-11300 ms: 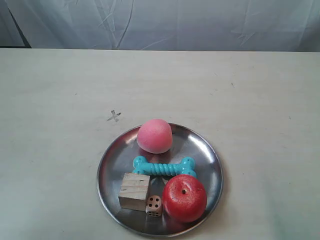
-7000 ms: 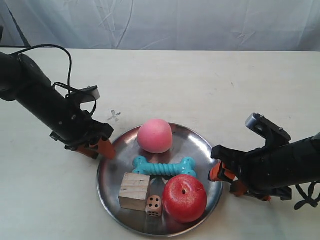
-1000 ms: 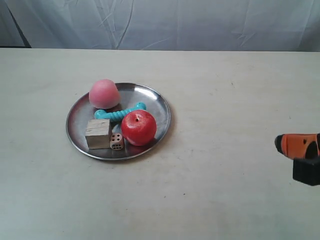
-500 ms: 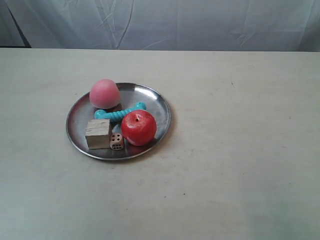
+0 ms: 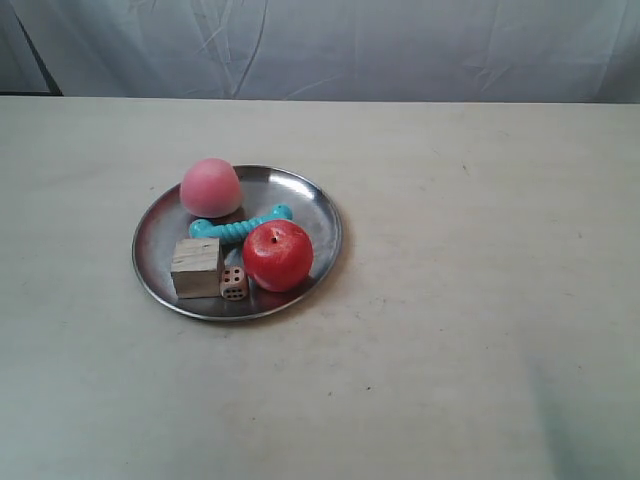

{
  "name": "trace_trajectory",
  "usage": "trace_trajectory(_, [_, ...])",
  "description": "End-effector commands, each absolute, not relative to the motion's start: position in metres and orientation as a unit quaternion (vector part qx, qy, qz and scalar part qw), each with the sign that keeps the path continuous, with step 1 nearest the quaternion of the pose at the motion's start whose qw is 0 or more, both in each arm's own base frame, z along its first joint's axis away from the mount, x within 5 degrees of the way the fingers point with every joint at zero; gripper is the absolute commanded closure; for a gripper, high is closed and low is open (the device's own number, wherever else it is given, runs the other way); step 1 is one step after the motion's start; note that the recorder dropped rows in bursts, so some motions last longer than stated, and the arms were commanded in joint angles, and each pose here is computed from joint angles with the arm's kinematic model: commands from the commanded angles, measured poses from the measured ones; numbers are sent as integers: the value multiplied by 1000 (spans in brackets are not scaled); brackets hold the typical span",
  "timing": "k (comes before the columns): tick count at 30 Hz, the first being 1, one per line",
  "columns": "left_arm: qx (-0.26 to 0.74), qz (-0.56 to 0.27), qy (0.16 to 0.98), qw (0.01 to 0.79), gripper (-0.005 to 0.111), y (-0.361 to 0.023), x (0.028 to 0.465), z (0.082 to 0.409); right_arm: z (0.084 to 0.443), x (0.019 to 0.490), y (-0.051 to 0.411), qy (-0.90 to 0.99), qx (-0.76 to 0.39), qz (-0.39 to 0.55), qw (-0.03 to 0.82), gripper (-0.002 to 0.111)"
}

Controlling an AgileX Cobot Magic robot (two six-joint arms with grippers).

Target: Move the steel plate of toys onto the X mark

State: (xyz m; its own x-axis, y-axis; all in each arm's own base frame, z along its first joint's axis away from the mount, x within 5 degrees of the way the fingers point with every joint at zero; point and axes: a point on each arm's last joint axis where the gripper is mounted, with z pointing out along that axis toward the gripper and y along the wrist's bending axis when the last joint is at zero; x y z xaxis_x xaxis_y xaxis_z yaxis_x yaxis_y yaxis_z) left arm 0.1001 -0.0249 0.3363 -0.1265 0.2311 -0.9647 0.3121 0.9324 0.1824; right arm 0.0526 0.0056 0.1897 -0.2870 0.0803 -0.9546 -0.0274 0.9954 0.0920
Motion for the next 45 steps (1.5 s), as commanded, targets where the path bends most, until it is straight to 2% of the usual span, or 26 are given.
trace_trajectory(1, [181,-35,751,634,106,-25,100,335,181,53,8,806,33,69,587,107])
trace_trajectory(14, [177,-36,739,649,106,-26,89,333,180,52,8,809,34,72,583,107])
trace_trajectory(16, [187,-3,730,658,106,-23,83,333,180,52,8,809,34,72,583,107])
trace_trajectory(18, [157,-5,733,662,106,-20,80,330,180,52,8,809,34,72,583,107])
trace_trajectory(21, [81,-30,743,664,106,-14,73,315,180,52,8,809,34,72,583,107])
trace_trajectory(25, [16,-55,766,641,106,-10,63,279,180,52,8,809,34,72,583,107])
trace_trajectory(35, [-24,-82,775,626,106,-10,49,208,181,53,8,808,34,72,584,107])
trace_trajectory(42, [-23,-66,798,599,106,-8,53,180,181,53,8,808,34,72,584,107])
trace_trajectory(45, [-29,-57,770,635,106,-6,55,188,181,53,8,808,34,72,584,107])
